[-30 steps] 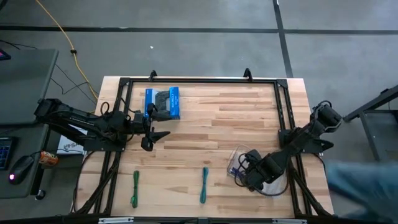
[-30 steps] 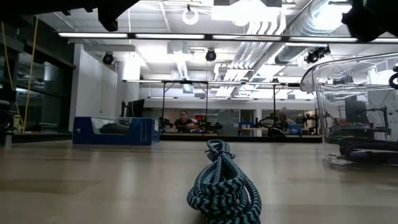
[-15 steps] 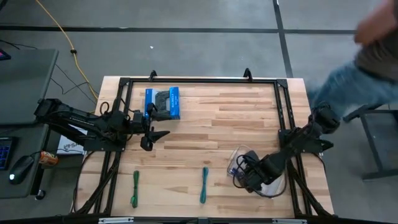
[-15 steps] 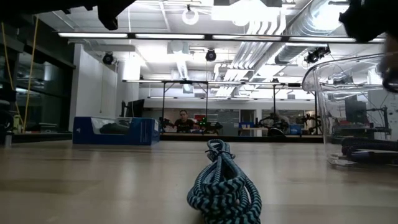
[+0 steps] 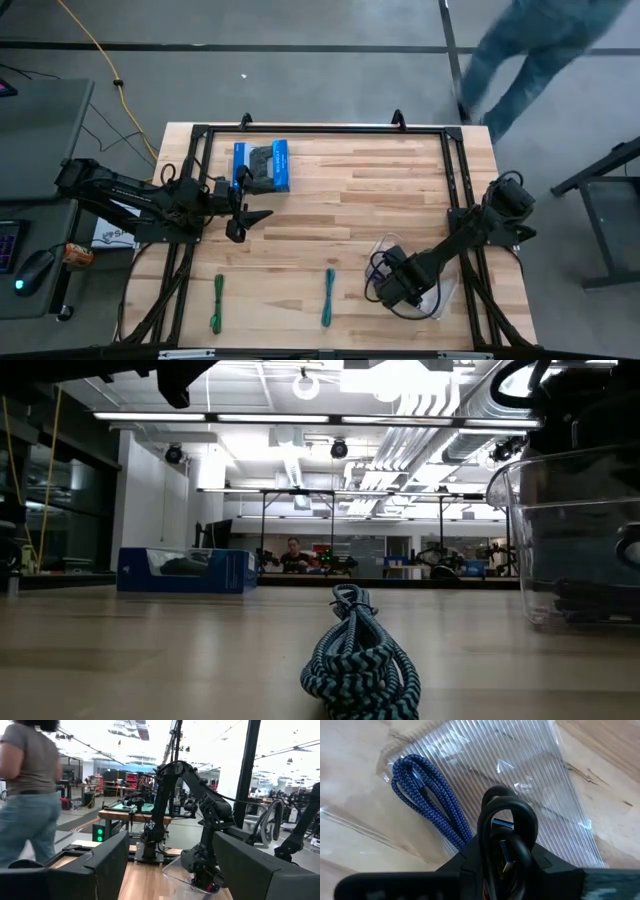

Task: Pick and place USB-C Cables
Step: Put the black usb cable into the transparent bin

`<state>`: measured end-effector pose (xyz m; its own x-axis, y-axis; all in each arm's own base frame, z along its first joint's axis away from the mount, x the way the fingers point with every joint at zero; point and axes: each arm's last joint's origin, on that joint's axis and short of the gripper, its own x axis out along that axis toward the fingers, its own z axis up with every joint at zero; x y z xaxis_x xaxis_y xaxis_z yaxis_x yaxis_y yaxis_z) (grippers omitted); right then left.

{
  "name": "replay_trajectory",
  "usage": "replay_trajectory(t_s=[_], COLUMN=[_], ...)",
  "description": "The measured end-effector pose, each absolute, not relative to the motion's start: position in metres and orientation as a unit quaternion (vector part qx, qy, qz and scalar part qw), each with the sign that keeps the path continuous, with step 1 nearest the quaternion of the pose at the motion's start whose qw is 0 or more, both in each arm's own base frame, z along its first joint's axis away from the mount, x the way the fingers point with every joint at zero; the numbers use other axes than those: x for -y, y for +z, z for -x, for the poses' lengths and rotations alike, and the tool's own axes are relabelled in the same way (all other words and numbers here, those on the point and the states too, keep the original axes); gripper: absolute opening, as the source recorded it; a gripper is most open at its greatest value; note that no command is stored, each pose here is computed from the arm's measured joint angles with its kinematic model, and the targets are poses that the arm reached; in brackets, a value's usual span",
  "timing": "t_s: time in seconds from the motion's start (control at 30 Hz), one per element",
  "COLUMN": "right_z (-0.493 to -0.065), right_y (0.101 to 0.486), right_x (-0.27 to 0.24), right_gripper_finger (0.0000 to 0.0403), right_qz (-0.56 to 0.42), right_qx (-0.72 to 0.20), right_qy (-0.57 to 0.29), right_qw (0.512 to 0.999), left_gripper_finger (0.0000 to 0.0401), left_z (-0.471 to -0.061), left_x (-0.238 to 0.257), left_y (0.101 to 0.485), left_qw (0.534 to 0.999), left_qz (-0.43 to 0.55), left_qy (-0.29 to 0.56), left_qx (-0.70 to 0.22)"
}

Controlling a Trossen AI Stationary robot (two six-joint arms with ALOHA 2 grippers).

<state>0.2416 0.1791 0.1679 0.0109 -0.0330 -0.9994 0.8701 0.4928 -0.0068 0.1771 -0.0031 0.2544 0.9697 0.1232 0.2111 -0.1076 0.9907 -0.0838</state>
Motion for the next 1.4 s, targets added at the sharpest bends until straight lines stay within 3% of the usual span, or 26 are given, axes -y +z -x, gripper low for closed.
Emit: replay_trajectory(t_s=[0.47,1.03,1.4], right_z=[-0.2419,-0.2418,-0.2416], right_y=[0.1673,0.167,0.1668], right_x=[-0.1794,-0.1798,-0.1788], right_gripper_finger=[0.0098,0.0109,0.0212], right_qz=[-0.336,-0.326,-0.314], right_qx=[-0.607,-0.617,-0.617], right_qy=[-0.353,-0.338,-0.336], right_qw=[0.627,0.631,0.639], left_gripper_finger=[0.0268,0.0268,0.0268], left_z=[-0.1771,-0.1771,-0.1771], left_x=[0.0031,0.0031,0.0031], left_y=[0.2544,0.2544,0.2544], left_qw=[0.992,0.992,0.992], left_qz=[0.036,0.036,0.036], left_qy=[0.058,0.058,0.058], left_qx=[0.109,0.108,0.108])
